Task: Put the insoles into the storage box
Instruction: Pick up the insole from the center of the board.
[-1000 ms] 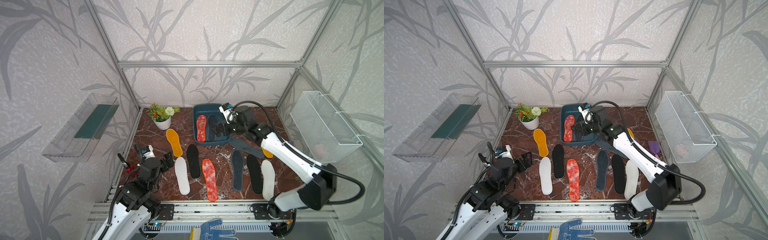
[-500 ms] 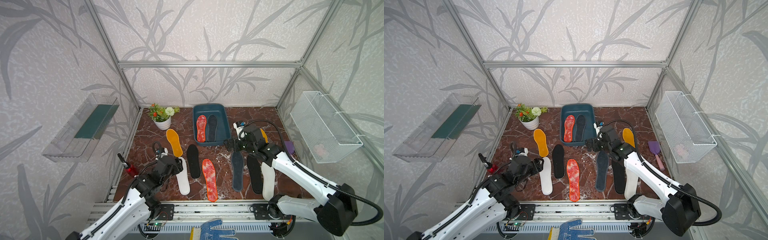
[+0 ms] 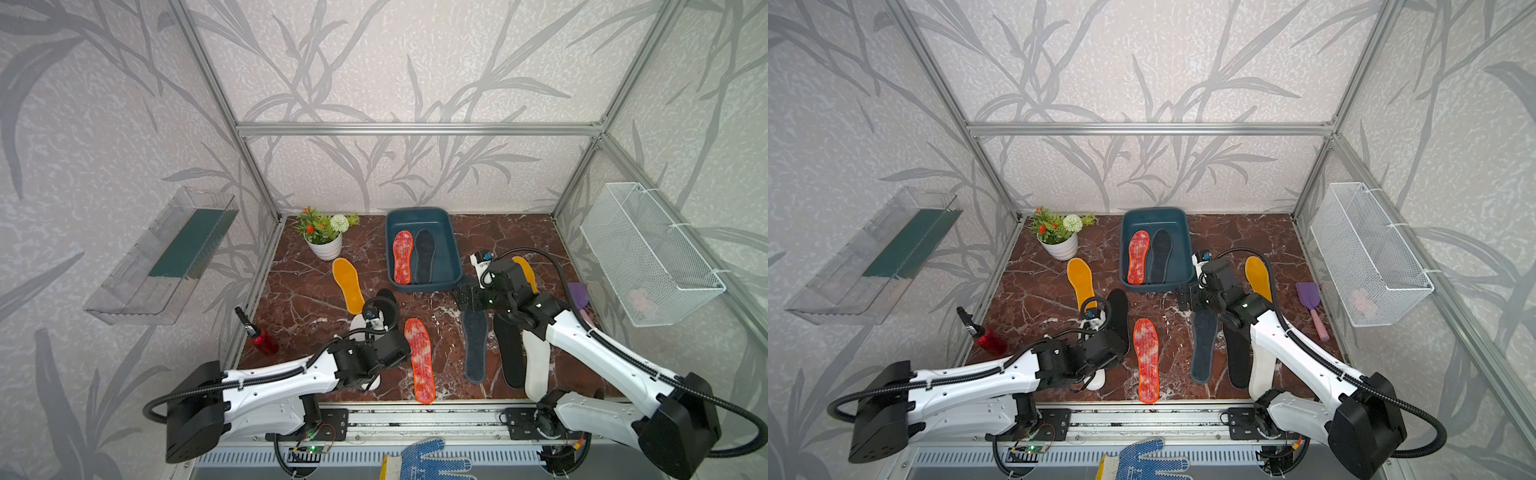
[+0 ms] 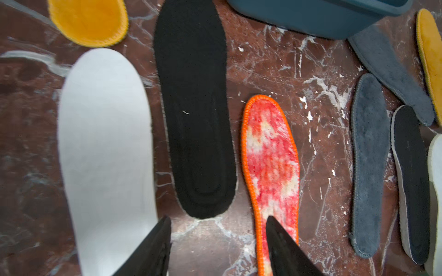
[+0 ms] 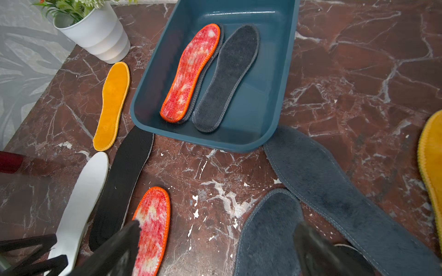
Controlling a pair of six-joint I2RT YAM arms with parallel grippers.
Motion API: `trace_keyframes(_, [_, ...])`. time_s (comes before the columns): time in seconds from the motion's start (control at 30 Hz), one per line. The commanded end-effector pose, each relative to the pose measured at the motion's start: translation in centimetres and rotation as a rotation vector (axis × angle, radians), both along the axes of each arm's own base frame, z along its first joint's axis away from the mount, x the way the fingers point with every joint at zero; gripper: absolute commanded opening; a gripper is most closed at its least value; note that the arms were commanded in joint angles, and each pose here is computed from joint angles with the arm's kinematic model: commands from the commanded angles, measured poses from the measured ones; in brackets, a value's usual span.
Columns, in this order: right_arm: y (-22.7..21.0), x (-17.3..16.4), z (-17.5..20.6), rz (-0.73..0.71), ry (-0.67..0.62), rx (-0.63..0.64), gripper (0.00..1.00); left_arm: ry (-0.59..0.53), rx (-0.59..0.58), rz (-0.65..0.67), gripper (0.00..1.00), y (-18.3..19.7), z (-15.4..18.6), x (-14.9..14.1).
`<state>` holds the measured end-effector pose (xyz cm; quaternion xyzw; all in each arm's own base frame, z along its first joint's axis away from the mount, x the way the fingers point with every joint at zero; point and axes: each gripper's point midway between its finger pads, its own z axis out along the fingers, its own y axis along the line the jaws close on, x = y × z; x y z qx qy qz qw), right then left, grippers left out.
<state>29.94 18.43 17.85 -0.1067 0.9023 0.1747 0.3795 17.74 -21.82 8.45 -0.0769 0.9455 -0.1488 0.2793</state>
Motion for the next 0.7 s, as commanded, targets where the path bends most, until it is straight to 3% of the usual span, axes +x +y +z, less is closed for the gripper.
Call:
trace_keyframes(0.0, [-1.0,-0.4,0.5,-0.03,-0.018,0.014,0.99,0.032,-0.034,0.024,0.6,-2.2,-0.3,0.0])
trace_keyframes(0.4, [-1.7,-1.3,0.1,-0.016,-0.034,0.028,0.99,0.21,0.049,-0.011,0.53,-6.2,-4.6,-1.1])
trace_keyframes(0.67, [-1.9,-1.4,-0.1,-0.014,-0.042,0.046,0.99,0.273,0.088,0.039,0.48,-5.6,-6.0,-1.4])
